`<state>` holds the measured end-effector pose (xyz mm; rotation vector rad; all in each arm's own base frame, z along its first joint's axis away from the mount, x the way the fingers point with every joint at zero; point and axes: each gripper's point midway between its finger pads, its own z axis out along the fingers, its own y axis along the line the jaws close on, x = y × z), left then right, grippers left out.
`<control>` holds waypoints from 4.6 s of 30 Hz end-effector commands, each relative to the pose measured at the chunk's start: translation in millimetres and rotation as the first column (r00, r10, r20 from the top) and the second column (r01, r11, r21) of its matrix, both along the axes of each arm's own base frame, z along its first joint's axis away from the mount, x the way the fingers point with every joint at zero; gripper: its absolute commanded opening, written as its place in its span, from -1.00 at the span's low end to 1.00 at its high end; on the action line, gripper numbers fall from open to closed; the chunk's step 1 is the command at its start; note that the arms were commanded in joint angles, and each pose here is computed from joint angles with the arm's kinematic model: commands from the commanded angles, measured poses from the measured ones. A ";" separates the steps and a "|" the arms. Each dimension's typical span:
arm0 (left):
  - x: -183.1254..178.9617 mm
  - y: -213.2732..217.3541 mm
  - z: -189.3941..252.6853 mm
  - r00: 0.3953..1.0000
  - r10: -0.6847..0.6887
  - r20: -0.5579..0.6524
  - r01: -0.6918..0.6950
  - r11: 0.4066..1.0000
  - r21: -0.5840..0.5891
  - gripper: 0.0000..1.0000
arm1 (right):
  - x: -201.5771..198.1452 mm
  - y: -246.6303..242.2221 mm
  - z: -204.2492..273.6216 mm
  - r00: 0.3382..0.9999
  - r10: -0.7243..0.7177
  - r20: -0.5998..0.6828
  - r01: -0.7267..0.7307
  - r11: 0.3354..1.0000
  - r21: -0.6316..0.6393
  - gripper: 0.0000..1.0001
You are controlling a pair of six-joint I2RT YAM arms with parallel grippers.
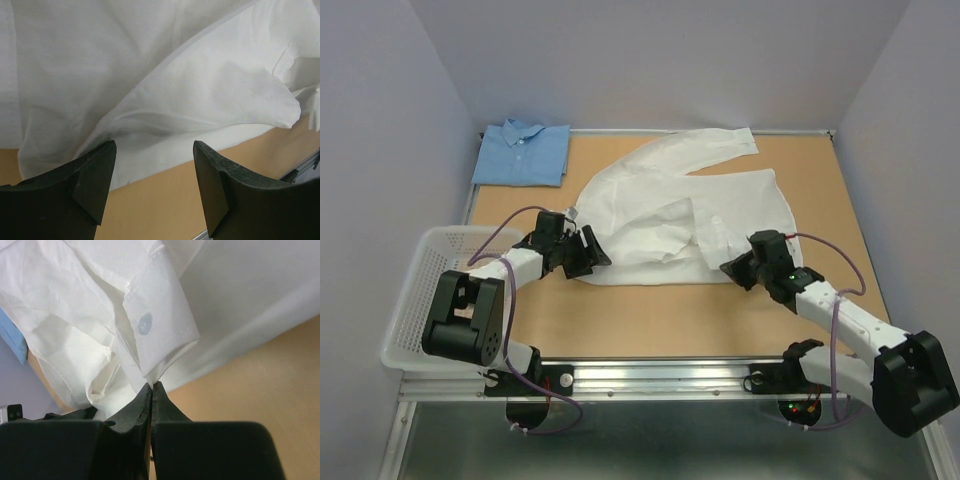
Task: Fold and stack the long sleeve shirts
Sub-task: Fold the shirt
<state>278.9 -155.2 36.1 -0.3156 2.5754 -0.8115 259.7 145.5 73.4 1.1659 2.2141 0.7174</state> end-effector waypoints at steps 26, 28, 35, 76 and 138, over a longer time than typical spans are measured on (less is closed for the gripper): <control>-16.5 6.5 -18.1 0.999 -0.007 -0.049 0.009 0.999 0.038 0.49 | 34.3 -45.3 -33.2 0.996 -0.087 0.006 0.086 0.970 -0.226 -0.29; -16.6 6.3 -18.0 0.999 -0.008 -0.049 0.010 0.999 0.037 0.49 | 32.1 -49.3 -36.4 0.996 -0.093 -0.003 0.090 0.969 -0.229 -0.13; -17.1 6.3 -18.2 0.999 -0.012 -0.049 0.014 0.999 0.038 0.49 | 29.3 -61.3 -40.1 0.993 -0.119 -0.008 0.114 0.970 -0.215 -0.06; -17.4 6.9 -18.9 0.999 -0.012 -0.049 0.014 0.999 0.041 0.49 | 41.5 -87.9 -46.1 0.966 -0.260 -0.006 0.257 0.958 -0.124 0.00; -15.7 7.8 -18.3 0.999 -0.011 -0.051 0.014 0.999 0.048 0.49 | 90.5 -118.7 -11.9 0.990 -0.129 0.050 0.139 0.948 -0.286 -0.97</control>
